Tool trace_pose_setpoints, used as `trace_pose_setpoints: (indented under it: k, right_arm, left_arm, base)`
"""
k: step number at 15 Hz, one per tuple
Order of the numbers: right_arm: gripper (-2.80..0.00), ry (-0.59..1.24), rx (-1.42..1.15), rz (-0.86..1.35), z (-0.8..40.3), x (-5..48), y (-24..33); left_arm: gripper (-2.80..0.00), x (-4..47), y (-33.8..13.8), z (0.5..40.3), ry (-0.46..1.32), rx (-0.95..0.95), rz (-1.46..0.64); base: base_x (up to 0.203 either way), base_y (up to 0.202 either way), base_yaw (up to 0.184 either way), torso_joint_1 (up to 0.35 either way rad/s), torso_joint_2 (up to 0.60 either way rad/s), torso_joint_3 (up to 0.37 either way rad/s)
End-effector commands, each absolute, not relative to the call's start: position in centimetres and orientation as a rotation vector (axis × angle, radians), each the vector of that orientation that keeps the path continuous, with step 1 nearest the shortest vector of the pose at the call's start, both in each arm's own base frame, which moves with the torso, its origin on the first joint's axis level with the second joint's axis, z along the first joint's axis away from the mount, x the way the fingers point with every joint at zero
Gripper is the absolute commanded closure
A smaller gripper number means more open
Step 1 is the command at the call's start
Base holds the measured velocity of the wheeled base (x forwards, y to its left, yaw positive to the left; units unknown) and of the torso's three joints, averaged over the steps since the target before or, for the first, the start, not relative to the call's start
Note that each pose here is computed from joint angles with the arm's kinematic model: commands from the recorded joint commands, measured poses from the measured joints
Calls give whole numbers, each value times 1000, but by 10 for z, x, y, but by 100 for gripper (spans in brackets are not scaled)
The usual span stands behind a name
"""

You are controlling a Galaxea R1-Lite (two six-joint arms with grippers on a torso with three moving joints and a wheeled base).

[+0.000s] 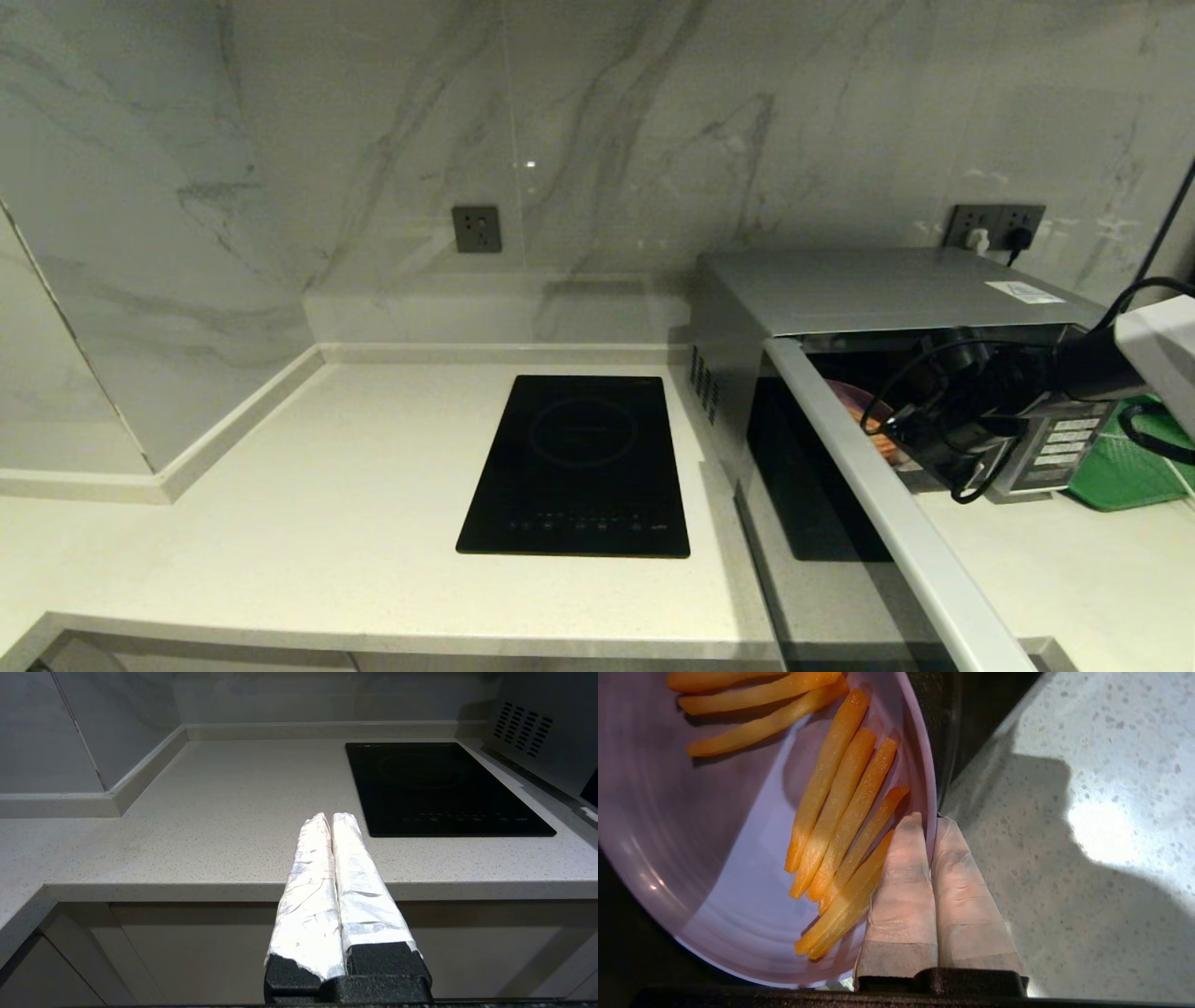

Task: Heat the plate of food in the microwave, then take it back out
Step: Take the plate out of the microwave

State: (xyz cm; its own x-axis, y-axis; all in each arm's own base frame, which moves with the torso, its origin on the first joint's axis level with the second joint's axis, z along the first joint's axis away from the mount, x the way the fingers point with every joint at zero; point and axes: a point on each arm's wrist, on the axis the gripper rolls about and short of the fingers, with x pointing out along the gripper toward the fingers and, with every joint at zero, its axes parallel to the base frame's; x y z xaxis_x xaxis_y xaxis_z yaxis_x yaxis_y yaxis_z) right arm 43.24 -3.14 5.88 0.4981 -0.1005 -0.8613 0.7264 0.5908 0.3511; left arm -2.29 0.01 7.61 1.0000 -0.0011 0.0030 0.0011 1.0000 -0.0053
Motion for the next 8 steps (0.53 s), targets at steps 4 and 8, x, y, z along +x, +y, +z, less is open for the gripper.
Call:
trace_pose_setpoints:
  k: [4, 8]
  right_arm:
    - [0, 830, 835, -546, 101, 419, -40]
    - [0, 818, 868, -552, 115, 402, -54]
  left_arm:
    - [0, -23, 0, 76, -3, -6, -2]
    - [0, -23, 0, 76, -3, -6, 0]
  base:
    - [0, 0, 0, 0, 0, 0]
    - [0, 0, 0, 0, 0, 0]
